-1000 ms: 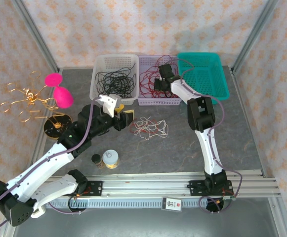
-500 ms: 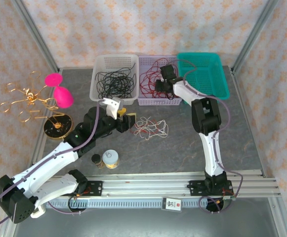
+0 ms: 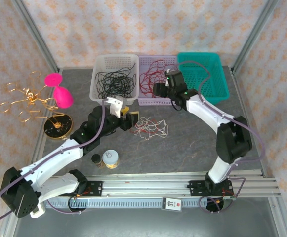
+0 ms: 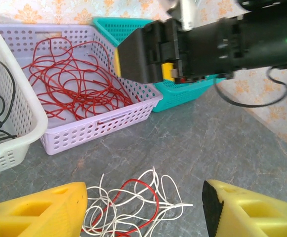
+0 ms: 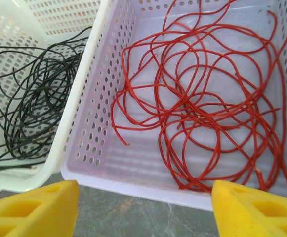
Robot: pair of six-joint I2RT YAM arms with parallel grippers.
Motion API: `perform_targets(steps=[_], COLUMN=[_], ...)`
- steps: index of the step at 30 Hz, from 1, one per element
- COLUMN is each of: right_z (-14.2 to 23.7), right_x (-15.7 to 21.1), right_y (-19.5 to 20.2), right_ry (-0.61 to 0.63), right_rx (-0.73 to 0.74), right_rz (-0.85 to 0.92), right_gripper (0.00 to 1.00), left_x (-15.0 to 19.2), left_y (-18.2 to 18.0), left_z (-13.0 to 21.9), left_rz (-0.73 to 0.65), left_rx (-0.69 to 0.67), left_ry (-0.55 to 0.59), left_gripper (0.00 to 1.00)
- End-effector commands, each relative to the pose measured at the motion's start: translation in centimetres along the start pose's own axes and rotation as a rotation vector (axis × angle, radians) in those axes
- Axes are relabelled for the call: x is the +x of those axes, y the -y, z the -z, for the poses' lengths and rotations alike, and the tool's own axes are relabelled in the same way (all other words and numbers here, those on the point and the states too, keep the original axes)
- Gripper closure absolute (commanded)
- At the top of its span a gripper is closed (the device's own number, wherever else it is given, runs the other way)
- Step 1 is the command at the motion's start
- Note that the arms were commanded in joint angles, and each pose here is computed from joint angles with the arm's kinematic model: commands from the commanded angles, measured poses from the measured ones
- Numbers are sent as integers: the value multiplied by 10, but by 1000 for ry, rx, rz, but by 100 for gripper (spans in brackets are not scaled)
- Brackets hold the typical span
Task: Untangle the cables
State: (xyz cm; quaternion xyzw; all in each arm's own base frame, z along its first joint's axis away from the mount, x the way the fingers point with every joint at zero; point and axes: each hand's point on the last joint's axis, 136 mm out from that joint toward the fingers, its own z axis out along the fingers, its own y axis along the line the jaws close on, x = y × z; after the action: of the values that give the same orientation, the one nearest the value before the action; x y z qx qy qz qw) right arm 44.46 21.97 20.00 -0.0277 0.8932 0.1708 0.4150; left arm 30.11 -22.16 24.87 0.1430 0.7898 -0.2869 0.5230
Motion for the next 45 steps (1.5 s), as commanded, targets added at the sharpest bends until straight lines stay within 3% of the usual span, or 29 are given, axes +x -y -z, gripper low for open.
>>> perform_targets(steps=[1,11,18,22,28,33,41,45], right_z=[34,119,145,132,94,56,17,18], right_x=[-14,-8,42,85,138,161,148,140], right_y=[-11,2,18,28,12,44,37,12], right_ry=[94,176,134,4,-142,-207,-226,-237], right_rx=[14,10,-27,-7,-135,54,62,-25], right_rz=[11,-47,-93,-93,-156,-124,-59,6], right_gripper=[25,22,22,23,33,42,47,54], left_x=[-21,-12,-13,5,29,41,50,53], left_y=[2,-11,-11,-17,-25,-26,-22,-21], left_z=[-5,-25,-21,-16,-12,-9,-10,-10], left_rz=[32,87,104,114,145,147,129,118], left_rx=[30,25,31,0,-24,-24,2,3], left_ry=[65,37,36,-25,-75,-110,-157,-174], left_gripper=[35,35,36,35,38,40,42,43])
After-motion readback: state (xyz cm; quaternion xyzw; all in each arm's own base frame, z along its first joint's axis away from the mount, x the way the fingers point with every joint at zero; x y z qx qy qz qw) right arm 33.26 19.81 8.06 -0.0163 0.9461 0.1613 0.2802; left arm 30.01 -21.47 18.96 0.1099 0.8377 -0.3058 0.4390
